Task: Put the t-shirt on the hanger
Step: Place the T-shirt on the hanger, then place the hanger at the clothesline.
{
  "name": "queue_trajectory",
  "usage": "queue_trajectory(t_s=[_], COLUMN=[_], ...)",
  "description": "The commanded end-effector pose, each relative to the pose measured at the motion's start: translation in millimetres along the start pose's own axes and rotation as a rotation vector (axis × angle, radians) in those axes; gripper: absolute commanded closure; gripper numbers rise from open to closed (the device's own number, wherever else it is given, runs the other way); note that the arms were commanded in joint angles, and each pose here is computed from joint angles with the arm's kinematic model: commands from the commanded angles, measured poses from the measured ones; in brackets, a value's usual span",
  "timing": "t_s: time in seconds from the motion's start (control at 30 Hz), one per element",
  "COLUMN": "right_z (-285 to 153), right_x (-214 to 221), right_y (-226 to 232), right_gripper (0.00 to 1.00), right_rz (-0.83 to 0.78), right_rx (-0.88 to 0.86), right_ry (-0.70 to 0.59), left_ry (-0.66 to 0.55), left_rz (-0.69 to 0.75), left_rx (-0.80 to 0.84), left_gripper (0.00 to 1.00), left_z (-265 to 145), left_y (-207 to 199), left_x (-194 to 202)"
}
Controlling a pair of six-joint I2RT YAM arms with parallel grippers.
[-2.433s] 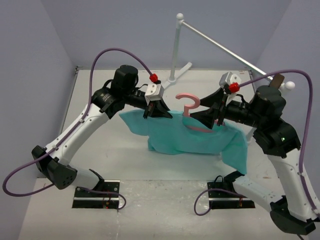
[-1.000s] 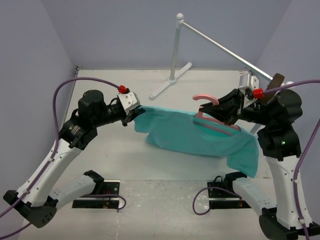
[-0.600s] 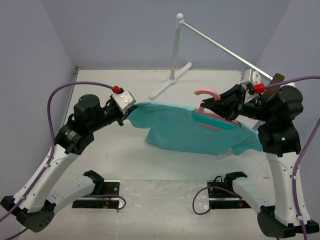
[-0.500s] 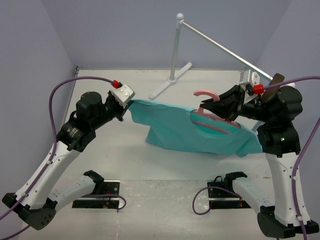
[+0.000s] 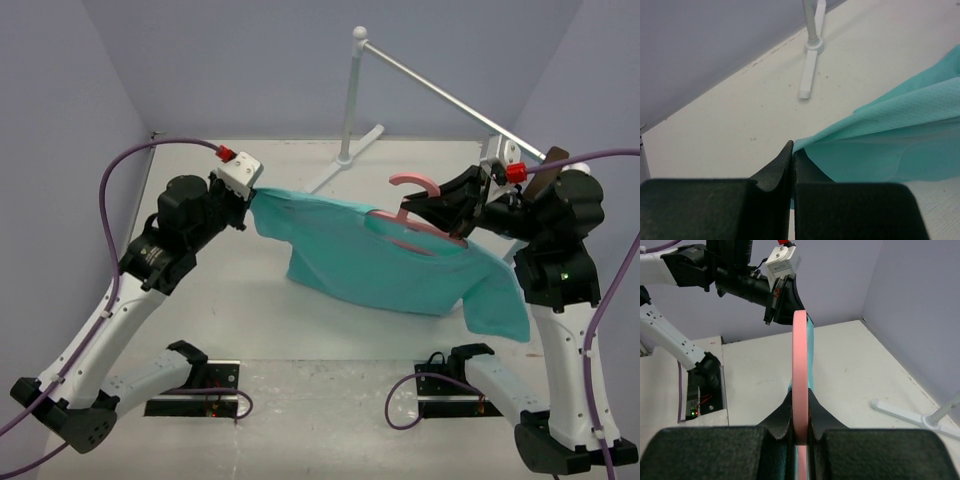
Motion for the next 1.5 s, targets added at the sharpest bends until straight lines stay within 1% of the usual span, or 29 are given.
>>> queue_trajectory(t_s=[0.0,0.03,0.13,0.17,0.2,0.23,0.27,0.3,0.33,0.37,0.4,0.43,0.47,0.5,0.53,0.57,0.67,0.7,0.73,0.77,0.8,0.9,0.97,1.0,1.17,1.27,1.33,1.4,1.47], right_z=[0,1,3,4,6,7,9,10,10,10,10,11,10,12,17,20,21,22,28,25,26,31,31,36,44,51,52,51,53], right_x=[-8,-8,-10,-12,-14,-15,-17,-18,-18,-18,-20,-23,-27,-28,-31,-33,-42,-43,-41,-45,-46,-52,-59,-58,-52,-48,-49,-46,-46], right_y=[0,-1,-3,-3,-4,-6,-8,-9,-11,-11,-11,-11,-10,-10,-14,-7,-17,-24,-30,-34,-40,-62,-70,-76,-89,-100,-110,-118,-128], right_gripper=[1.00,1.00,1.00,1.00,1.00,1.00,1.00,1.00,1.00,1.00,1.00,1.00,1.00,1.00,1.00,1.00,1.00,1.00,1.00,1.00,1.00,1.00,1.00,1.00,1.00,1.00,1.00,1.00,1.00], right_rz=[-0.018,-0.012,0.011,0.020,0.038,0.048,0.057,0.071,0.089,0.097,0.106,0.132,0.163,0.176,0.206,0.231,0.338,0.360,0.372,0.381,0.381,0.318,0.289,0.281,0.303,0.326,0.307,0.296,0.296], right_rx=[0.038,0.032,0.010,0.002,-0.002,-0.001,0.001,0.016,0.039,0.068,0.096,0.167,0.260,0.306,0.461,0.502,0.826,0.930,0.981,1.068,1.120,1.295,1.379,1.412,1.460,1.463,1.537,1.600,1.638], right_ry=[-0.036,-0.036,-0.035,-0.035,-0.035,-0.033,-0.030,-0.029,-0.030,-0.035,-0.042,-0.058,-0.077,-0.085,-0.133,-0.140,-0.229,-0.247,-0.239,-0.270,-0.273,-0.281,-0.294,-0.274,-0.277,-0.271,-0.286,-0.283,-0.296], left_ry=[0.006,0.002,-0.059,-0.086,-0.118,-0.126,-0.130,-0.130,-0.126,-0.124,-0.125,-0.144,-0.173,-0.201,-0.253,-0.334,-0.422,-0.428,-0.415,-0.421,-0.390,-0.337,-0.271,-0.236,-0.079,-0.073,-0.092,-0.102,-0.079], left_rz=[-0.074,-0.078,-0.087,-0.091,-0.096,-0.104,-0.113,-0.120,-0.128,-0.137,-0.151,-0.181,-0.218,-0.230,-0.242,-0.240,-0.253,-0.260,-0.273,-0.274,-0.278,-0.285,-0.314,-0.331,-0.369,-0.394,-0.420,-0.425,-0.396], left_rx=[-0.214,-0.205,-0.119,-0.083,-0.035,-0.029,-0.030,-0.046,-0.072,-0.098,-0.128,-0.165,-0.202,-0.205,-0.186,-0.105,0.004,0.020,0.026,0.018,0.023,-0.012,-0.056,-0.094,-0.209,-0.213,-0.208,-0.155,-0.094], left_gripper=[1.00,1.00,1.00,0.92,0.72,0.69,0.69,0.64,0.56,0.37,0.15,0.04,0.00,0.00,0.00,0.00,0.00,0.00,0.00,0.00,0.00,0.00,0.00,0.00,0.00,0.00,0.00,0.00,0.00], left_z=[-4,-3,-1,0,1,1,1,0,-1,-2,-4,-10,-18,-23,-27,-36,-49,-52,-53,-61,-58,-65,-63,-61,-49,-44,-41,-34,-30], left_y=[29,29,24,22,19,19,20,22,25,27,30,33,35,36,35,30,22,19,17,16,11,3,-4,-6,-19,-27,-33,-43,-50], left_x=[-11,-11,-18,-22,-26,-29,-32,-34,-36,-38,-40,-44,-49,-52,-59,-68,-78,-78,-74,-72,-60,-34,-9,3,59,76,87,99,107])
Point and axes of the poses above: each gripper's point midway between its finger pads, its own z axis out along the fingers, its own y axis along the line the jaws close on, x = y × z, the point moved 10 cm from there along -z, back along the fingers, and after that the axes turned 12 degrees about z, right-handed, at the moved point
